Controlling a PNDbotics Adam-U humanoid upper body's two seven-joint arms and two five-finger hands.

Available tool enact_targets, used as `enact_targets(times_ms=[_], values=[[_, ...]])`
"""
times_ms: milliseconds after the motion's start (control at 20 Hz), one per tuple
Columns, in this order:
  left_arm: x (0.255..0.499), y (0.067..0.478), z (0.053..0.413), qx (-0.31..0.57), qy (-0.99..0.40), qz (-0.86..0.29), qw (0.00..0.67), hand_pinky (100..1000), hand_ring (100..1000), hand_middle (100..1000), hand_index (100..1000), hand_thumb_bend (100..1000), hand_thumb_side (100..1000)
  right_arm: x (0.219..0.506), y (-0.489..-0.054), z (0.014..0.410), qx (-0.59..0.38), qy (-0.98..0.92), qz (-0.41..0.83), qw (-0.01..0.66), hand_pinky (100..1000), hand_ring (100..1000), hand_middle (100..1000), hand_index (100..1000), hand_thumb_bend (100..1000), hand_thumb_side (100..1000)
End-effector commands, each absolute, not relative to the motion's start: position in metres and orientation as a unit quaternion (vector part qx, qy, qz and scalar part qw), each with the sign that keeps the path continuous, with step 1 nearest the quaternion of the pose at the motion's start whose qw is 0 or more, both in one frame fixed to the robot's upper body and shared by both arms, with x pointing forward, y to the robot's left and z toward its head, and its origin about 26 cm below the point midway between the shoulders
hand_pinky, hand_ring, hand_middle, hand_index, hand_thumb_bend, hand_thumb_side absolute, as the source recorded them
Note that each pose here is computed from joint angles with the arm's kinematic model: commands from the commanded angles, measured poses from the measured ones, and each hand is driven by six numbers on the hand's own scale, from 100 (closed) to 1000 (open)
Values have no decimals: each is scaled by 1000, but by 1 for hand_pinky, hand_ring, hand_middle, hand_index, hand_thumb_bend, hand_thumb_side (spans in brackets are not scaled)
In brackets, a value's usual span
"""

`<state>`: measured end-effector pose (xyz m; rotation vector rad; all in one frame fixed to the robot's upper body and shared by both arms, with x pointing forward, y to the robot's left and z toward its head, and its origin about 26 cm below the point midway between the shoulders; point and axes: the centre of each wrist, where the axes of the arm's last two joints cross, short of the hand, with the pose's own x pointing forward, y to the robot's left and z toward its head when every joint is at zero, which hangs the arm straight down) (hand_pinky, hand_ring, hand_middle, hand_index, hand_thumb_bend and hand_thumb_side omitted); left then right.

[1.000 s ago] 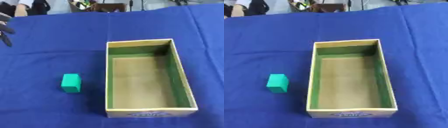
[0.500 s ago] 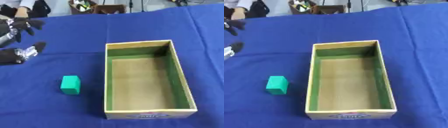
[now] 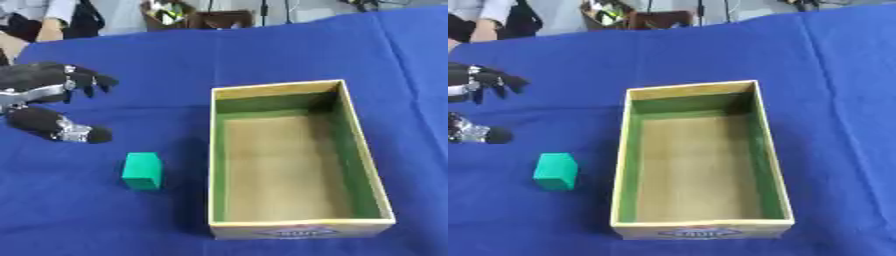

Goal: Pick up objects on the table and place them in the box.

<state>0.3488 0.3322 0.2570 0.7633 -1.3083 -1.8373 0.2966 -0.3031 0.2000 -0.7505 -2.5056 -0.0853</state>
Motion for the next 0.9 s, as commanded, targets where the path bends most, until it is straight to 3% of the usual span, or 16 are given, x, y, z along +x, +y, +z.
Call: enact_targets(times_ms=[50,450,900], values=[[348,337,267,299,-466,-743,375,579,777,852,1000,899,963,294,-304,208,-277,-928,-22,247,726,832,630,770,100,772],[343,324,263,307,-423,-772,362,590,726,751,997,926,952,294,-304,207,-274,-929,-21,247,727,833,630,771,100,772],[342,305,252,363,-416,-759,346,569,697,708,975,820,978,294,-303,206,-271,-929,-19,251,729,835,629,771,100,770]])
